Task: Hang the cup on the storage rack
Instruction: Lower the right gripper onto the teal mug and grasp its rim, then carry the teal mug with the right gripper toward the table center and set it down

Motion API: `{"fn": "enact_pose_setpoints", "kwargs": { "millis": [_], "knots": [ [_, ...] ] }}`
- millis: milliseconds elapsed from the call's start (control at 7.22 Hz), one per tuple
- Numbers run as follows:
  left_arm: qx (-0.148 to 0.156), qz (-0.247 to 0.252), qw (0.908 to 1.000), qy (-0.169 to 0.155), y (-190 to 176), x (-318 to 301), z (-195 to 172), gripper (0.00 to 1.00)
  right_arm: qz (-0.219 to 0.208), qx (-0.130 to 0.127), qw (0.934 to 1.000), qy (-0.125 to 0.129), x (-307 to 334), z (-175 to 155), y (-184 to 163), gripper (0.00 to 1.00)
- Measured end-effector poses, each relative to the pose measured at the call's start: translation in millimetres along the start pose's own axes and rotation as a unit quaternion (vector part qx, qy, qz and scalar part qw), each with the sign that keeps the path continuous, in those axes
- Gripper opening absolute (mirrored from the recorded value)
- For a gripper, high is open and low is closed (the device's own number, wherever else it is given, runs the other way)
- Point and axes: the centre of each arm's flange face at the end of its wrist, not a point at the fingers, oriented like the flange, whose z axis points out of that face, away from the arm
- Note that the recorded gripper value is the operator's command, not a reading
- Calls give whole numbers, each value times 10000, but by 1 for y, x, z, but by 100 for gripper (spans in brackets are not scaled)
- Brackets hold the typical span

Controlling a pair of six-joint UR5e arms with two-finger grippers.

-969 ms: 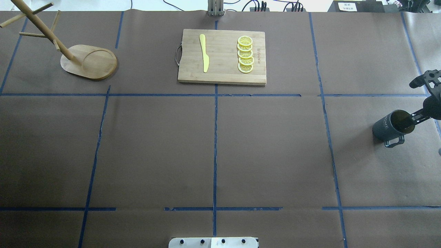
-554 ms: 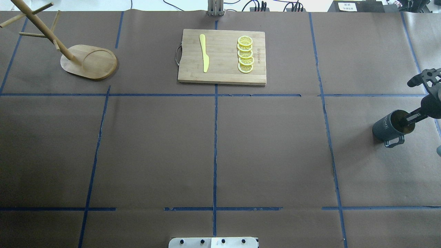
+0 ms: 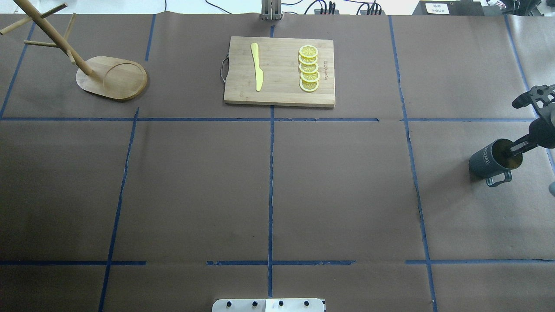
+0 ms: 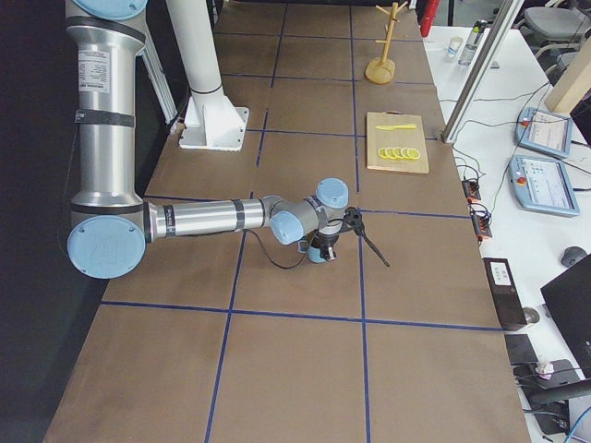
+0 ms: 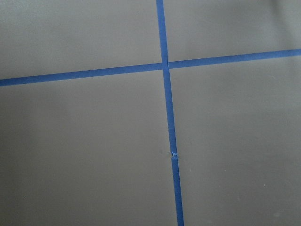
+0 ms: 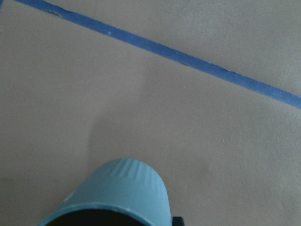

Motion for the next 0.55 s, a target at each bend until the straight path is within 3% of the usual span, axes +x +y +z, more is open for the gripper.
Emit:
{"fn": "enact_pose_setpoints", "kwargs": {
  "millis": [277, 554],
  "knots": [
    [7, 7, 10000, -1, 0, 0, 0, 100, 769, 181, 9965, -257, -34, -22, -20, 0],
    [9, 16, 10000, 4, 0, 1, 0, 100, 1594, 261, 9855, -516, -85, -33, -45, 0]
  ]
}}
